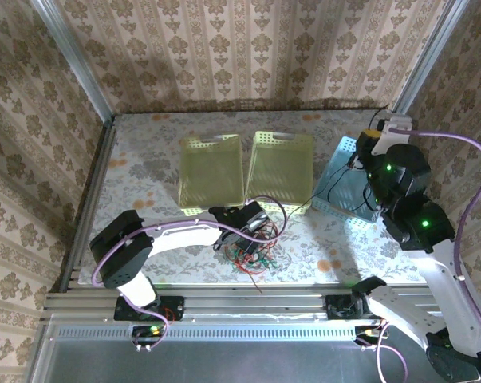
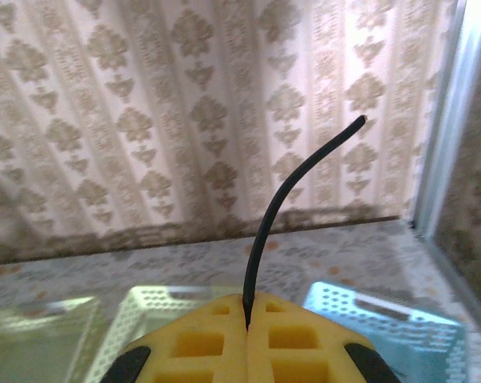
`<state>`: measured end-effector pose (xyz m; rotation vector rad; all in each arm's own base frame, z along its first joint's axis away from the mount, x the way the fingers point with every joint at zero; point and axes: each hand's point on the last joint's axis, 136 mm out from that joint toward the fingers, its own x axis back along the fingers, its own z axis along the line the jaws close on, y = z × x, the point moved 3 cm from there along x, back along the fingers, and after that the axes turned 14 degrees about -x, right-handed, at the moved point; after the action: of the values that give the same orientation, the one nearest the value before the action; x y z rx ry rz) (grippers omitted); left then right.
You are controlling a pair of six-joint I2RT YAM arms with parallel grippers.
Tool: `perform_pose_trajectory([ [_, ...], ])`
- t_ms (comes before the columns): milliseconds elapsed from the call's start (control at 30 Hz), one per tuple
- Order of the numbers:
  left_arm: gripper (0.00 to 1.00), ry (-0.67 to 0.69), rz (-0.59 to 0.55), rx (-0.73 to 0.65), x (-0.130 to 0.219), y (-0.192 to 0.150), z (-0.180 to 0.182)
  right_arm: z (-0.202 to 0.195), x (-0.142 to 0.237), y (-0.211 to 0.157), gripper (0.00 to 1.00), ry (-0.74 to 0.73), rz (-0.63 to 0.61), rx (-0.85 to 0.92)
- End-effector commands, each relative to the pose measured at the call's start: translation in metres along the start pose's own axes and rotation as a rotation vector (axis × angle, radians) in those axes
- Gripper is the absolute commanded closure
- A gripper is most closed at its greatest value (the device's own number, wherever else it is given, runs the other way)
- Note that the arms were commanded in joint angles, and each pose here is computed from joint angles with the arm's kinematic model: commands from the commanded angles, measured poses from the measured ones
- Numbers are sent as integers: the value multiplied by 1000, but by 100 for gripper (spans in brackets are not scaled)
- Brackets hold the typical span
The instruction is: Untangle the cables
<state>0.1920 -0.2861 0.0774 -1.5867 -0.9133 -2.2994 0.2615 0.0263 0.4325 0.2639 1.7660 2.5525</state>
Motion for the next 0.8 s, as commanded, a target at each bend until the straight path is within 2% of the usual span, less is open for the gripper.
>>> perform_pose_trajectory([
  [0, 0, 7, 31, -39, -2, -3, 0, -18, 9, 36, 100, -123, -116, 34],
  [267, 0, 23, 37, -39, -3, -4, 2, -10, 29, 94, 100, -96, -235, 20],
  [467, 0, 34, 9, -39, 1, 0, 5, -2, 31, 115, 100, -91, -228, 55],
  [667, 0, 58, -11, -37, 3, 2, 9, 13, 31, 135, 100, -24, -249, 56],
  [767, 0, 57, -21, -40, 5, 6, 9, 9, 16, 137, 100, -98, -228, 110],
])
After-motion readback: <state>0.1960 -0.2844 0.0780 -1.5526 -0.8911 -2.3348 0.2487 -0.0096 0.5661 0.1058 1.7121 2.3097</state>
